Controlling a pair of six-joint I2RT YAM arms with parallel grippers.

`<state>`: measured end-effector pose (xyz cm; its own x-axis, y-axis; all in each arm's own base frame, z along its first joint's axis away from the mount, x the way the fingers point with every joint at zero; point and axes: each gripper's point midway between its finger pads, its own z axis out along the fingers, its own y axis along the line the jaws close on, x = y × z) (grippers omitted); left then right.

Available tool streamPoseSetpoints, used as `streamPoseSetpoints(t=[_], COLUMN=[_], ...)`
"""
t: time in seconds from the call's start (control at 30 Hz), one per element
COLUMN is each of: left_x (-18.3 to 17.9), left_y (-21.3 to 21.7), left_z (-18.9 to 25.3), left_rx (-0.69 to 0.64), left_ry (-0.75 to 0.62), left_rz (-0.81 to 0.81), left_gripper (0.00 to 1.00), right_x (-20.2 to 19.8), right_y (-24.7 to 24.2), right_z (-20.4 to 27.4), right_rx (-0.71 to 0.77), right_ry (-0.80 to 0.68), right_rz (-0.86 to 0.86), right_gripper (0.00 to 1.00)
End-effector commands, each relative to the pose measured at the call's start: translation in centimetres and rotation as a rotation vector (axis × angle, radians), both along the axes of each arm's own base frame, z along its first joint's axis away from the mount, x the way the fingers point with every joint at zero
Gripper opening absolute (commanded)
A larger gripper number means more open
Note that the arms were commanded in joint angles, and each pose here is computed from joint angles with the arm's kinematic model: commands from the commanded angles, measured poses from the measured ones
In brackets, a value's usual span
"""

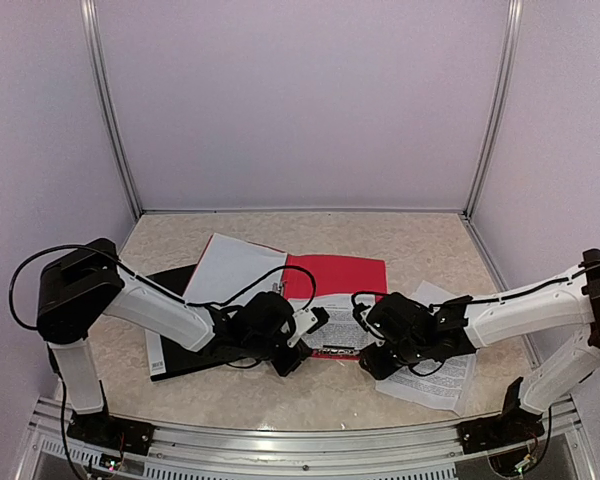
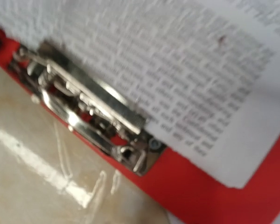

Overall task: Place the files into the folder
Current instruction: Clamp the file at the center of the board, then pick up the folder with files at the center of the board.

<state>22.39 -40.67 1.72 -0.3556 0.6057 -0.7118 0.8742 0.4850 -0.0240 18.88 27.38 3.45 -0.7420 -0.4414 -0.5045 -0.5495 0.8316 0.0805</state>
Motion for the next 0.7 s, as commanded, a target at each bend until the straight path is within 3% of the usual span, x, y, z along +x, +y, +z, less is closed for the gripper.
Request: streamPoseSetpoints(t=[0.0, 0.37, 0.5, 0.57, 0.6, 0.67], left_x=[-1.4, 0.1, 2.0, 3.3, 4.0, 5.1], left_y=[2.9, 1.8, 3.7, 5.3, 6.2, 8.2], left_z=[-2.3, 4.8, 7.5, 9.3, 9.8, 11.5], left_rx=[0.101, -0.086, -0.134, -0.169, -0.173, -0.194], left_ry=[0.067, 0.011, -0.015, -0.025, -0.025, -0.026], left_rz=[-0.009, 0.048, 0.182, 0.286, 0.343, 0.445], left_gripper=[0.01, 0.45, 0.68, 0.93, 0.98, 0.99], right_x=[0.5, 6.0, 8.9, 10.8, 11.6, 13.1], right_y=[-1.1, -6.5, -7.0, -6.6, -6.3, -5.9], right_z=[1.3, 2.7, 2.5, 2.9, 3.0, 3.0], right_rx=[0.027, 0.074, 0.058, 0.082, 0.094, 0.103], right_ry=[-0.023, -0.075, -0.086, -0.104, -0.110, -0.114], right_rz=[-0.048, -0.322, -0.330, -0.330, -0.329, -0.324], right_gripper=[0.46, 0.80, 0.84, 0.85, 0.85, 0.85])
